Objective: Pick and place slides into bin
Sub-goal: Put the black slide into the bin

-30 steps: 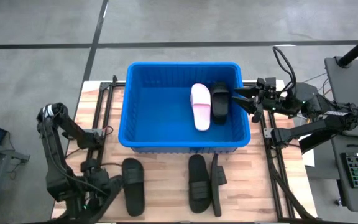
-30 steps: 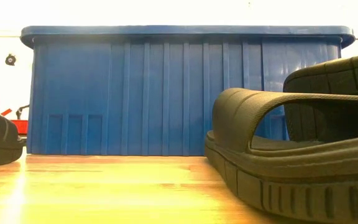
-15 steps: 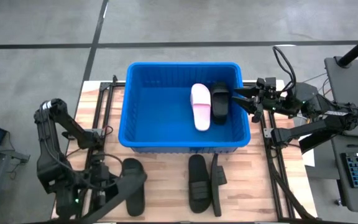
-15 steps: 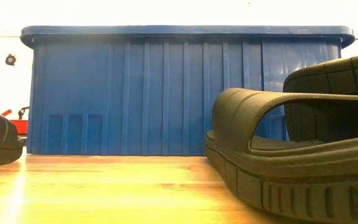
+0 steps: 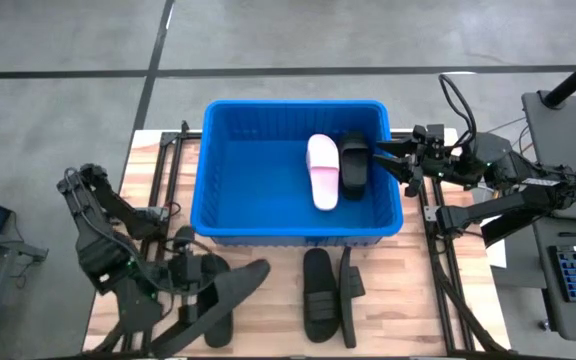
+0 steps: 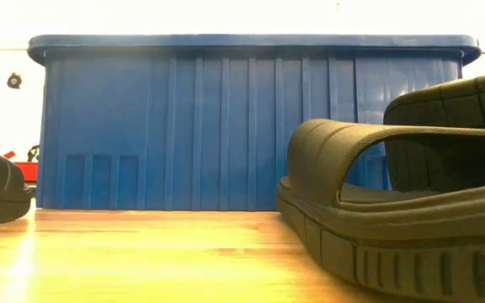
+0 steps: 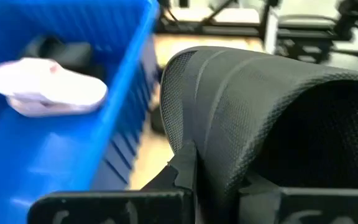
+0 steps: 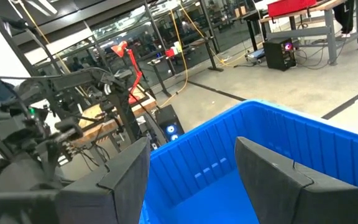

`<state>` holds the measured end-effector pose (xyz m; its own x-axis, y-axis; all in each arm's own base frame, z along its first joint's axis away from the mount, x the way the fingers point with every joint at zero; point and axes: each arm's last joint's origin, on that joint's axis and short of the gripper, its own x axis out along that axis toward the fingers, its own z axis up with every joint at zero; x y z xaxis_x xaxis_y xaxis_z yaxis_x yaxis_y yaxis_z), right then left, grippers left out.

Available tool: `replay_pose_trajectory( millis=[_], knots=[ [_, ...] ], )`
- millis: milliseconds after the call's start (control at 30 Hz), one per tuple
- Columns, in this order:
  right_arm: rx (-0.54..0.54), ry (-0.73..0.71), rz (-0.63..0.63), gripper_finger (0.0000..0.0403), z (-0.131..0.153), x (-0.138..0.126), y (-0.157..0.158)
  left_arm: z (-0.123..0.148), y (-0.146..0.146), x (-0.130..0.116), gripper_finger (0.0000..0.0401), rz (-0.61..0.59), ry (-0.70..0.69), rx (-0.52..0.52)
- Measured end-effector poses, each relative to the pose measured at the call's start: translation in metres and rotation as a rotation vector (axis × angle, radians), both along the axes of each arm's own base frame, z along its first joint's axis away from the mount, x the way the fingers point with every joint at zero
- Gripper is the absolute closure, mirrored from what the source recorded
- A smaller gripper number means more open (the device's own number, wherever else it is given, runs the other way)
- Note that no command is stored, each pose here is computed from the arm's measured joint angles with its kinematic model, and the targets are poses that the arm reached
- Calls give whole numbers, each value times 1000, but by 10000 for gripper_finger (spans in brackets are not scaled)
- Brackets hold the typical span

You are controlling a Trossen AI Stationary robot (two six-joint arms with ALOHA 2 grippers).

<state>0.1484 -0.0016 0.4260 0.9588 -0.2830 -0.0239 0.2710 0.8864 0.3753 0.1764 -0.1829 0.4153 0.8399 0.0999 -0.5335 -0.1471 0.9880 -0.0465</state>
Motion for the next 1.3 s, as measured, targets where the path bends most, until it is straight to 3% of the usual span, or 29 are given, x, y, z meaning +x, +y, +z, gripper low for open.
replay_pose_trajectory(
  millis=[300,533,667,733,1000,1133,1300],
  knots=[
    [0,-1,0,177,0,0,0,21,31,22,401,124,-68,125],
    [-6,1,-4,177,0,0,0,34,69,43,401,302,-100,346],
    [113,-124,-1,177,11,-2,0,36,98,56,401,403,-73,381],
    [117,-183,3,177,18,-5,0,36,113,62,401,470,-69,377],
    [-152,-171,-15,177,37,-15,-1,32,172,83,401,668,16,456],
    [-239,-155,-24,177,40,-17,-1,16,196,110,401,623,132,498],
    [-283,-133,-26,177,40,-17,-1,-29,228,153,401,596,317,476]
  ],
)
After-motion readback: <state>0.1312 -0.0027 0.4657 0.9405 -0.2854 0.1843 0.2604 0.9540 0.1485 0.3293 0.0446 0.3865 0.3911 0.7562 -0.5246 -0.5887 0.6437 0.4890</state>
